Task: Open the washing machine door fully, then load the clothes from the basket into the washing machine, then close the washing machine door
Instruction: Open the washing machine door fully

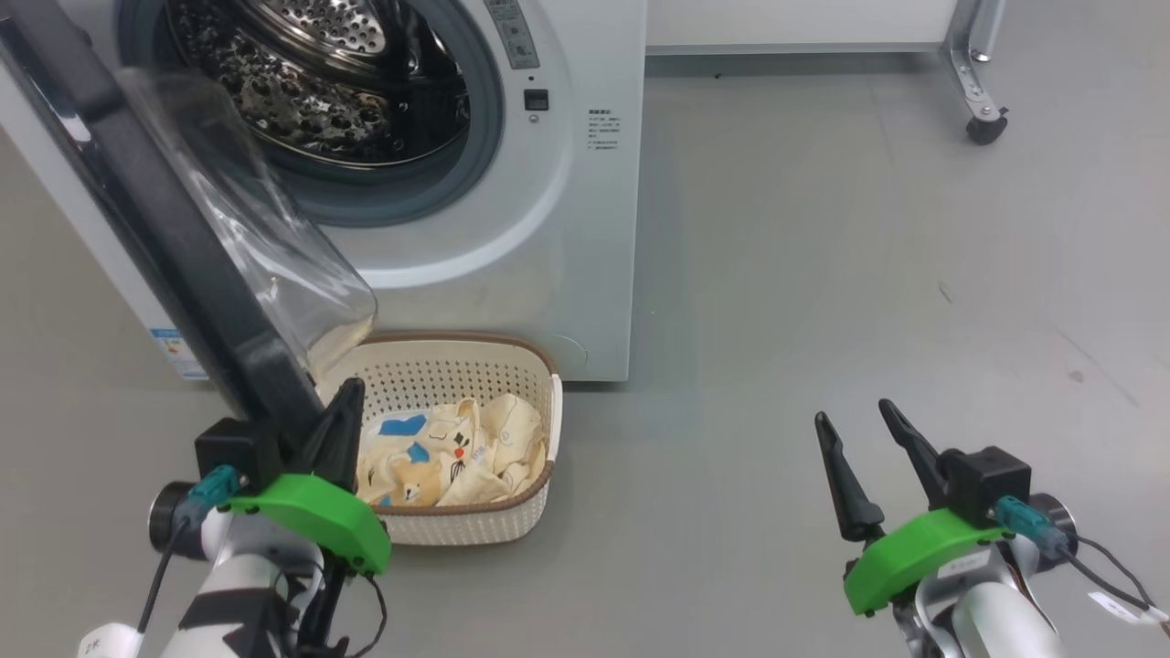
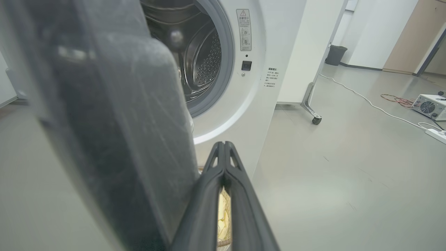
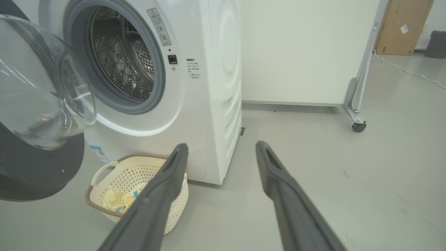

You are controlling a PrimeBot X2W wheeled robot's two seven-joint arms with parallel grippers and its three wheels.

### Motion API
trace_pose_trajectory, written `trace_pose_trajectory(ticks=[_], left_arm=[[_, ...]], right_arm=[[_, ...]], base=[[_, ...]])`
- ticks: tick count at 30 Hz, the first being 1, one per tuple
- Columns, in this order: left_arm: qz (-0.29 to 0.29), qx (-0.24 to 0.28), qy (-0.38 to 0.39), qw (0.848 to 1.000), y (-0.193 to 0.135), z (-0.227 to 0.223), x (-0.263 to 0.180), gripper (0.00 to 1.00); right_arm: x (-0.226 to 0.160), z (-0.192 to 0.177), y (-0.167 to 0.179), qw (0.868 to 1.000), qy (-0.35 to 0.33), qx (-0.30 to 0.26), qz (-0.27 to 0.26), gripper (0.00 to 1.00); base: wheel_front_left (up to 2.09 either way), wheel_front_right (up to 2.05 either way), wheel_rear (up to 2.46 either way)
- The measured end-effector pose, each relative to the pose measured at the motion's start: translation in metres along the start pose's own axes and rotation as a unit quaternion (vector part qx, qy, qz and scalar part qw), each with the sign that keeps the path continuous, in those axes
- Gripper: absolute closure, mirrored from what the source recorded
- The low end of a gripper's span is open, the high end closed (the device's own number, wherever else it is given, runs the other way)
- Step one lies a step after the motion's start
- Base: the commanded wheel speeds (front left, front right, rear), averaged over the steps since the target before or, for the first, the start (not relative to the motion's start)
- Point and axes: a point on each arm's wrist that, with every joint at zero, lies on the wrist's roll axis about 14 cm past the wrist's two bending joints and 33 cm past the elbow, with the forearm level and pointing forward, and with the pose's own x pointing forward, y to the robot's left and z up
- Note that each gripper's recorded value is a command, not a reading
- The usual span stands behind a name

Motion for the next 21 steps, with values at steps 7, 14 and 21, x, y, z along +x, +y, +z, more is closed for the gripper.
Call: trace_pose_trajectory(ticks=[7, 14, 21], left_arm=[[0.025, 0.001, -0.005, 1.0, 0.017, 0.003, -0.016, 1.0], [0.07, -0.003, -0.013, 0.997, 0.045, 0.007, -0.041, 1.0], [0.109, -0.001, -0.022, 0.994, 0.07, 0.012, -0.065, 1.0]], right_arm=[[0.01, -0.001, 0.021, 0.999, 0.003, 0.004, 0.033, 0.0], [0.02, -0.002, 0.052, 0.997, 0.005, 0.004, 0.08, 0.0], [0.025, -0.001, 0.079, 0.993, 0.005, 0.004, 0.119, 0.0]], base=[[0.0, 0.0, 0.0], [0.0, 0.0, 0.0], [0.0, 0.0, 0.0]])
